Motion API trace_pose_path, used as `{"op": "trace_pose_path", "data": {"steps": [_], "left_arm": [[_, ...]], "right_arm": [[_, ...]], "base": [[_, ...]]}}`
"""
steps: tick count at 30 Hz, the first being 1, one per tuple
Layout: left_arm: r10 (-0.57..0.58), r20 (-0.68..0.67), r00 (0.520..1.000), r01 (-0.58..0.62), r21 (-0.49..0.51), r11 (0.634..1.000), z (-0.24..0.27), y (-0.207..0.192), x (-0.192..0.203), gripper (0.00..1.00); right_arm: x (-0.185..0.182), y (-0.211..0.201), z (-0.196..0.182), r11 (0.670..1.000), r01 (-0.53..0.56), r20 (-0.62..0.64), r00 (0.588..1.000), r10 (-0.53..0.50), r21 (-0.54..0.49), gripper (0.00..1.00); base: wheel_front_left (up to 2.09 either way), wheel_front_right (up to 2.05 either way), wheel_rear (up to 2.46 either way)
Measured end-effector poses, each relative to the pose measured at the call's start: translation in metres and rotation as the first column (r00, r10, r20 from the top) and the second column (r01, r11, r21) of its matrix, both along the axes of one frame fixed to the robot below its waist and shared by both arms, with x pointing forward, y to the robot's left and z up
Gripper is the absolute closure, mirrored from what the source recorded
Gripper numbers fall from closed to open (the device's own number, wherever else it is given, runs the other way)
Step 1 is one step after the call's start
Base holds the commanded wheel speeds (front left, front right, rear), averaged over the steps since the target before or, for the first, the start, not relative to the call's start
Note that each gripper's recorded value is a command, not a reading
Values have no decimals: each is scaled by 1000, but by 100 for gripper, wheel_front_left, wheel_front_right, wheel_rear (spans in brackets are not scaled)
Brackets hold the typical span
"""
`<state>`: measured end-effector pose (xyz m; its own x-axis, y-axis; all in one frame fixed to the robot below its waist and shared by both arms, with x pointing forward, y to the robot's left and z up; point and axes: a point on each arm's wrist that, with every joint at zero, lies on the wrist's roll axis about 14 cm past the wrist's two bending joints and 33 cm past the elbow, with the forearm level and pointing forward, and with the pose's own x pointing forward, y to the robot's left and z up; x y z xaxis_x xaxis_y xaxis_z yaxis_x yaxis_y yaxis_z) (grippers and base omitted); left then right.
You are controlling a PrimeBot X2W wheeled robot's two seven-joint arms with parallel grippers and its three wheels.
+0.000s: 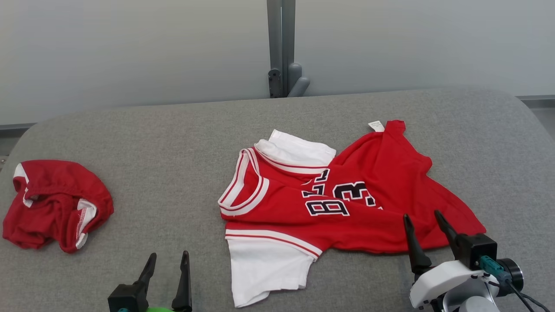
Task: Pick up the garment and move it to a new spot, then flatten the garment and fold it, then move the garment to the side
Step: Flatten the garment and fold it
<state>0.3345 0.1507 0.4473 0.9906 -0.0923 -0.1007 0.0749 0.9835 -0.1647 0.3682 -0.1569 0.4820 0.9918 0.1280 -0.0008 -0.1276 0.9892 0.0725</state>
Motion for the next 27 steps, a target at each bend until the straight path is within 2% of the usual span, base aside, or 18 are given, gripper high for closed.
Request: {"op": "trace_pose_path", "data": {"steps": [8,16,25,26,27], "left_arm": [[-76,-33,997,73,-81,994,-8,-26,4,0],[-232,-182,956,192,-213,958,-50,-77,-7,0],[-286,-289,914,234,-202,951,-81,-89,-17,0],[-290,-292,912,238,-201,950,-81,-90,-17,11],[-296,-295,909,245,-196,949,-82,-91,-17,58]], "right_arm": [[5,0,-12,1000,-1,-34,999,1,-13,0],[16,-14,-29,999,35,-82,996,-38,-37,0],[22,-33,-30,995,88,-84,992,-92,-52,0],[22,-34,-30,994,91,-84,992,-96,-55,0],[23,-35,-30,994,96,-82,992,-100,-55,0]], "base": [[0,0,0],[0,0,0],[0,0,0],[0,0,0],[0,0,0]]}}
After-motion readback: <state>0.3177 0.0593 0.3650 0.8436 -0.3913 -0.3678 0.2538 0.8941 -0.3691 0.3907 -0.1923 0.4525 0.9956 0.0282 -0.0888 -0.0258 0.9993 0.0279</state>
